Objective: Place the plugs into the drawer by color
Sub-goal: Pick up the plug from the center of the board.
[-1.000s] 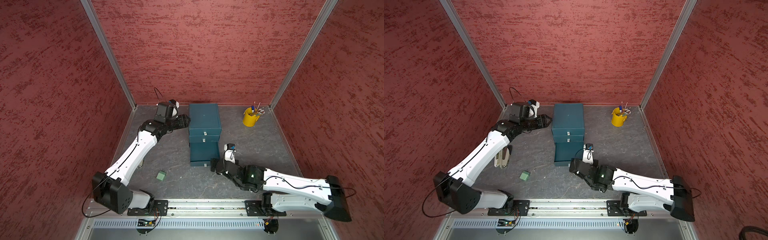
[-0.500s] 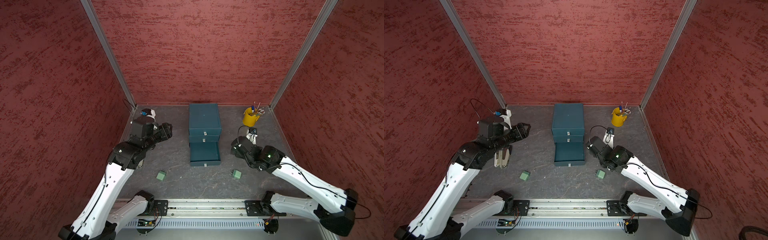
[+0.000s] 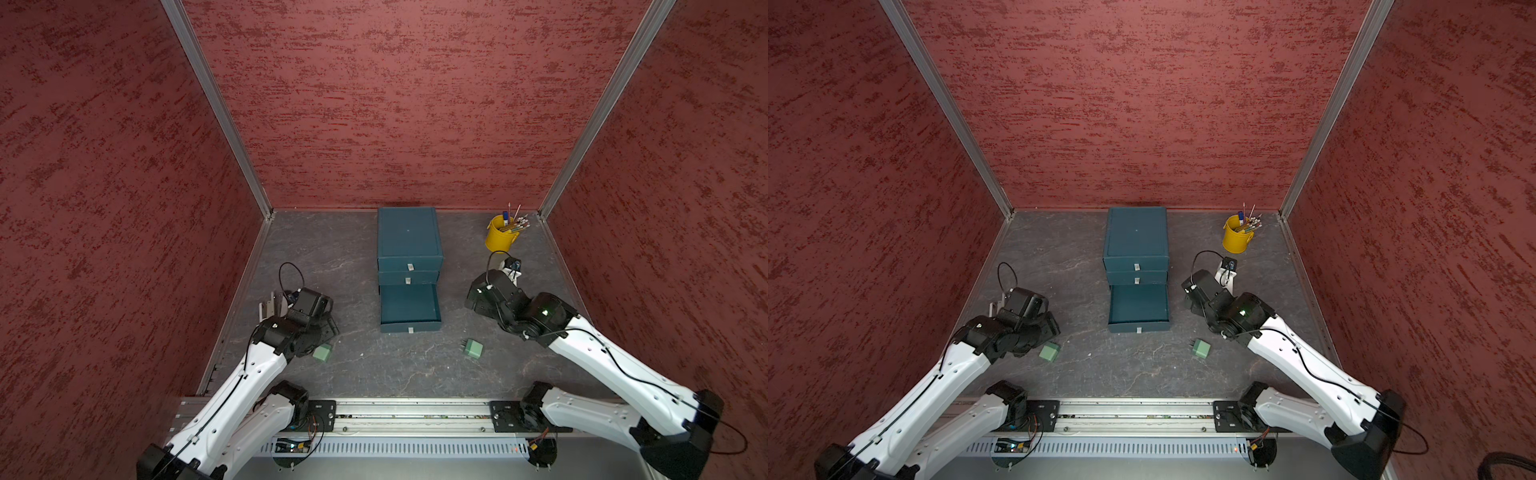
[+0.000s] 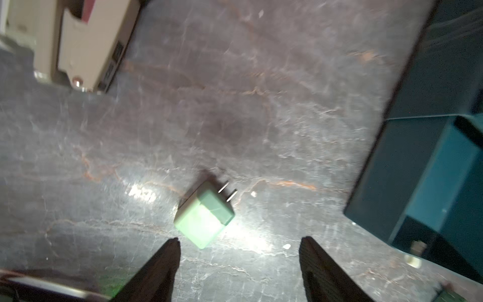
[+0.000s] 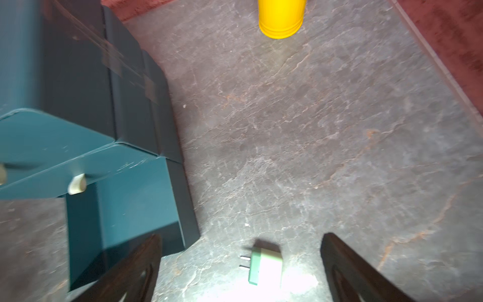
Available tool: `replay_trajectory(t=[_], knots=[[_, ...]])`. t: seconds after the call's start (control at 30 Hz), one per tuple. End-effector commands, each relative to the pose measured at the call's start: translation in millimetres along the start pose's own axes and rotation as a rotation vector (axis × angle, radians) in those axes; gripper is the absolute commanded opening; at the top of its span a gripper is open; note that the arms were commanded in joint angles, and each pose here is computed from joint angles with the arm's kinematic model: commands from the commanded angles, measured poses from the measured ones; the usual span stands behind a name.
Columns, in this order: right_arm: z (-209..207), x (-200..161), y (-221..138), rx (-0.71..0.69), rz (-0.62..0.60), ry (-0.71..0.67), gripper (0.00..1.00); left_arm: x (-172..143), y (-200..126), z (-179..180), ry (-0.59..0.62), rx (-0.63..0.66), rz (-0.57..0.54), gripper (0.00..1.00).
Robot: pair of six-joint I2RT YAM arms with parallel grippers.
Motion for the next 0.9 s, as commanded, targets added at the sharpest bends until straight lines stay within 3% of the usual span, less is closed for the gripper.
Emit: replay_trajectory(t=[0.0, 0.5, 0.7, 0.87], knots=[[9.8, -4.9, 3.0, 0.097, 0.023, 0.036, 0.99, -0.2, 8.8, -4.9, -0.083, -0.046, -0.011, 0.79], [9.4, -14.6, 9.2, 0.090, 0.088, -0.010, 0.98, -5.1, 43.5, -6.1, -0.120, -0.003, 0.046, 0.82], [8.4, -14.3, 10.1, 0.097, 0.088, 0.004, 0.98, -3.3, 41.0, 11.2, -0.141, 0.084, -0.002, 0.84], [11.7, -16.4, 12.3, 0.113, 0.105, 0.012, 0.97, -2.3, 51.0, 12.4, -0.148, 0.074, 0.009, 0.84]])
Point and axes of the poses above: each gripper's point midway between its finger pads, its own y axis out along the fingers, its own z axis along the line the jaws close on, x = y × z, the point moved 5 cm from there along -y, back along the fingers, and after that the axes turned 1 degree about -y, right-handed, at the moved point
